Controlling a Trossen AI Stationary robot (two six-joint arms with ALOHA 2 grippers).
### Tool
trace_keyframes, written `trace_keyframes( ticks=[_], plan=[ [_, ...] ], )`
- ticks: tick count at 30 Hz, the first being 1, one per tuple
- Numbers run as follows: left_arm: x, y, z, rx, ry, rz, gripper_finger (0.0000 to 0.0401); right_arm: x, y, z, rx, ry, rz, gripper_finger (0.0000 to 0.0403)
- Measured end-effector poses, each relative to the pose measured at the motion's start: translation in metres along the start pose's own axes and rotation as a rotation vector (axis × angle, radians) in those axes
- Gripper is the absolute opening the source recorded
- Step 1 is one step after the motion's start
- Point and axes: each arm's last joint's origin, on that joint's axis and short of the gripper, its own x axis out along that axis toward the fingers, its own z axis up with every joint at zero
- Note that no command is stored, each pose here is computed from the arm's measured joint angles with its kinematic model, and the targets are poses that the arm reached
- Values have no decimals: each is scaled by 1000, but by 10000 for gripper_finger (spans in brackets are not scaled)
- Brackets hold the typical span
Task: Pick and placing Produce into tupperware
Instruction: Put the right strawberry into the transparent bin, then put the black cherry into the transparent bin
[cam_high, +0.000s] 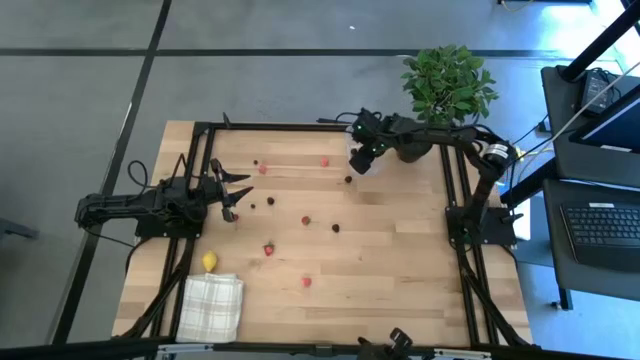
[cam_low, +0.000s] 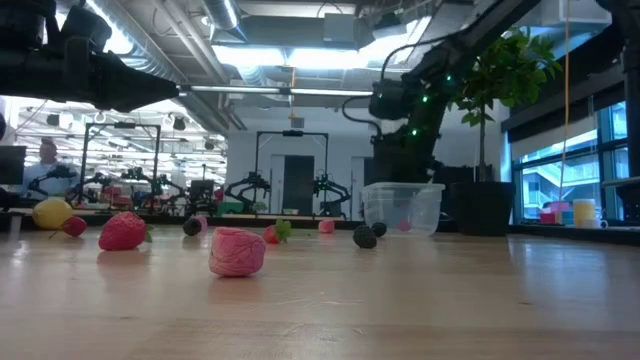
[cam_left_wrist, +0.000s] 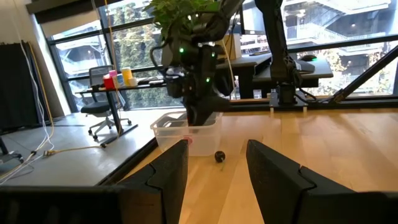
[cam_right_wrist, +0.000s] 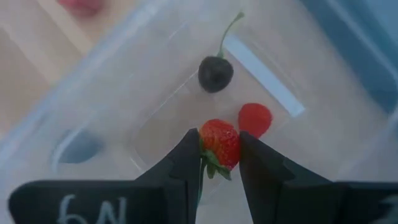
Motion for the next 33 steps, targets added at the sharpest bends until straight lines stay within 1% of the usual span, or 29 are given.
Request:
trace_keyframes(
  ticks=[4, 9, 16, 20, 33],
  plan=[
    [0, 0, 0, 0, 0, 0, 157, 10, 1, -2, -4, 29, -2, 95],
    [0, 0, 0, 0, 0, 0, 157, 12, 1, -1, -6, 28, -2, 98],
    [0, 0, 0, 1, 0, 1, 157, 12, 1, -1, -5, 25, -2, 134],
    [0, 0, 0, 1, 0, 1, 157, 12, 1, -1, -5, 24, -2, 146],
    [0, 0, 0, 1, 0, 1, 157, 12, 1, -1, -1, 23, -2, 149]
  ],
)
